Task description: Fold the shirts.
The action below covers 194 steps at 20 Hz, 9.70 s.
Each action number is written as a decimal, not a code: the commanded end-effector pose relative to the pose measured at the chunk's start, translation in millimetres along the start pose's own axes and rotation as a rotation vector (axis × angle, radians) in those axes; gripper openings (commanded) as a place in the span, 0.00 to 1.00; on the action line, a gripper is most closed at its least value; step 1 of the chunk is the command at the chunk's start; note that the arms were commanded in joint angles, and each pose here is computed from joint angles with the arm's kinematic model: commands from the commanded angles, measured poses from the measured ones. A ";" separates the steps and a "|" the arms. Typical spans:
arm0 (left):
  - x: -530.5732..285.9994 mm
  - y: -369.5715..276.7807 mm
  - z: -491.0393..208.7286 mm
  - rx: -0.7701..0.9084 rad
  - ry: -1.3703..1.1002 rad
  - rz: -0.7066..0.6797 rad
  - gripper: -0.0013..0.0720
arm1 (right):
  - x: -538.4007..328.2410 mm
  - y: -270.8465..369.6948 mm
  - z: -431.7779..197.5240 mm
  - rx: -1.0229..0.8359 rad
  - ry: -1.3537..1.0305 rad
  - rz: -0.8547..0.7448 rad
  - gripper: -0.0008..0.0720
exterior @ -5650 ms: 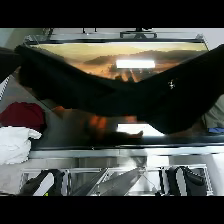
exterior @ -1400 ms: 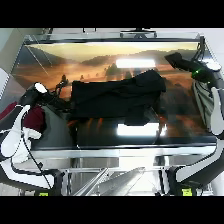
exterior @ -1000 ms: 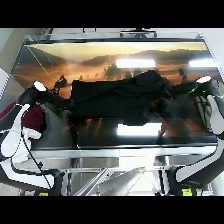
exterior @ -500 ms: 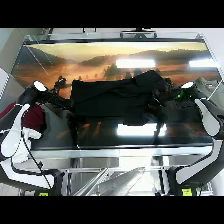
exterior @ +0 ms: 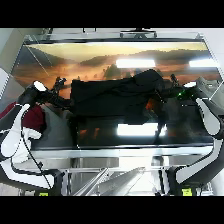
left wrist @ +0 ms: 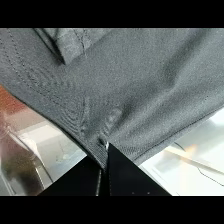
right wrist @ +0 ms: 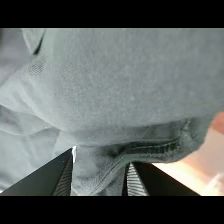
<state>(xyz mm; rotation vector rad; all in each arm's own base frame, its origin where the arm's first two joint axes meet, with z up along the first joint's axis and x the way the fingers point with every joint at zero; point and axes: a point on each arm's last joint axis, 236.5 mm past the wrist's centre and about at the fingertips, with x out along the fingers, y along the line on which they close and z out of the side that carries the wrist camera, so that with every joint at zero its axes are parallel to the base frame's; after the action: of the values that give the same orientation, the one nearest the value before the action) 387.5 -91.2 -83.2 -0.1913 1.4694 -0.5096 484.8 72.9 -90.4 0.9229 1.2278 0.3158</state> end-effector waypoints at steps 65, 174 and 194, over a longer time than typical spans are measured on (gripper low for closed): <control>-85.3 2.6 14.9 -0.236 0.010 -0.270 0.47 | -212.1 -2.6 25.5 -0.364 -0.231 -0.018 0.58; -81.1 36.6 182.0 0.031 -0.445 -0.389 0.04 | -108.6 33.0 132.8 -0.405 -0.414 0.167 0.04; -1.0 57.9 136.0 0.016 -0.210 -0.212 0.04 | -61.8 -64.4 67.7 -0.400 -0.086 -0.127 0.04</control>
<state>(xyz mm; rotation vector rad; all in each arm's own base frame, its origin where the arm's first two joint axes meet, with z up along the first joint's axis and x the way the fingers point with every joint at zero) 535.1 -62.6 -91.0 -0.3873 1.2392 -0.6440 513.0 -35.0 -87.2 0.5326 1.0496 0.4144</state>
